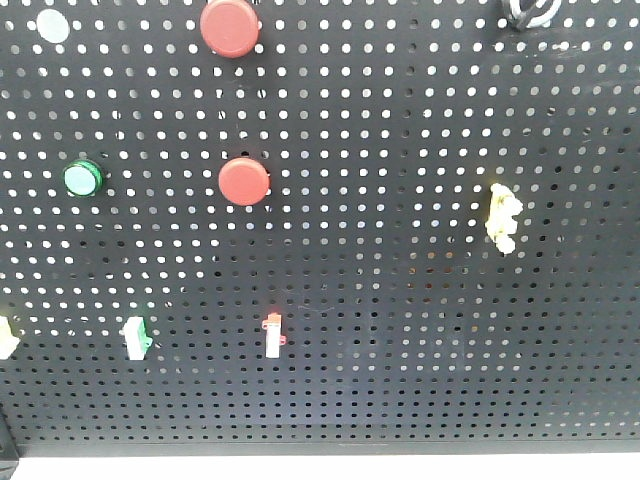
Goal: Rotate knob clockwise with right arm
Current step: 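Raise the right gripper toward the black selector knob in silver ring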
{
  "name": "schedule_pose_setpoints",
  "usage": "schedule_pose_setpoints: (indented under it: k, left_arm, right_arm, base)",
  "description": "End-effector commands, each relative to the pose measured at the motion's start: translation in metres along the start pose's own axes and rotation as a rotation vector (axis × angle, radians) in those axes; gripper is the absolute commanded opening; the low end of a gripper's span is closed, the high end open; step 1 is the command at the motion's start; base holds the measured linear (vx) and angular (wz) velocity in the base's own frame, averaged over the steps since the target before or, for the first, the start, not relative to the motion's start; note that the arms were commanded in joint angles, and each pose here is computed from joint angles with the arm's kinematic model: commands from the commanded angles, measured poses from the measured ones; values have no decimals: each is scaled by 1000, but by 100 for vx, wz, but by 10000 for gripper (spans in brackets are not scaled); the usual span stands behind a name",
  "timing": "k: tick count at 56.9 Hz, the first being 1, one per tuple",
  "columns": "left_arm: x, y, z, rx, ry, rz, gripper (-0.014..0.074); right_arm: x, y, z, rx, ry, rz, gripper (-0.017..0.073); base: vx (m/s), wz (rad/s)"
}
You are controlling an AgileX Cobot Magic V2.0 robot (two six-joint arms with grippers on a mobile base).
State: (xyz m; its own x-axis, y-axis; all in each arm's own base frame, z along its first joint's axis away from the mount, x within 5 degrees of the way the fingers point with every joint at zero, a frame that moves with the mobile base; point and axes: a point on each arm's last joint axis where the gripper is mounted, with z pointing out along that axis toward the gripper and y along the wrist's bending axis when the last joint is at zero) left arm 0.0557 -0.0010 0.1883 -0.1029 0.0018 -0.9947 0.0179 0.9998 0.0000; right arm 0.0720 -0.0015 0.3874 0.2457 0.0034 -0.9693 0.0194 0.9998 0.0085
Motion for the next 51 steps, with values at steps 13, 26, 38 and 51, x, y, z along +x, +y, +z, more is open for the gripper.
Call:
schedule_pose_setpoints:
  k: [13, 26, 38, 51]
  left_arm:
    - [1, -1, 1, 11, -64, -6, -6]
    - [1, -1, 1, 11, -64, -6, -6]
    - [1, -1, 1, 11, -64, -6, -6]
    - [1, -1, 1, 11, -64, -6, -6]
  right_arm:
    - [-16, 0, 2, 1, -90, -13, 364]
    - [-12, 0, 5, 1, -83, -14, 364]
    - [7, -1, 22, 5, -74, -15, 364]
    - [24, -1, 46, 7, -15, -15, 364]
  base:
    - [0, 0]
    - [0, 0]
    - [0, 0]
    - [0, 0]
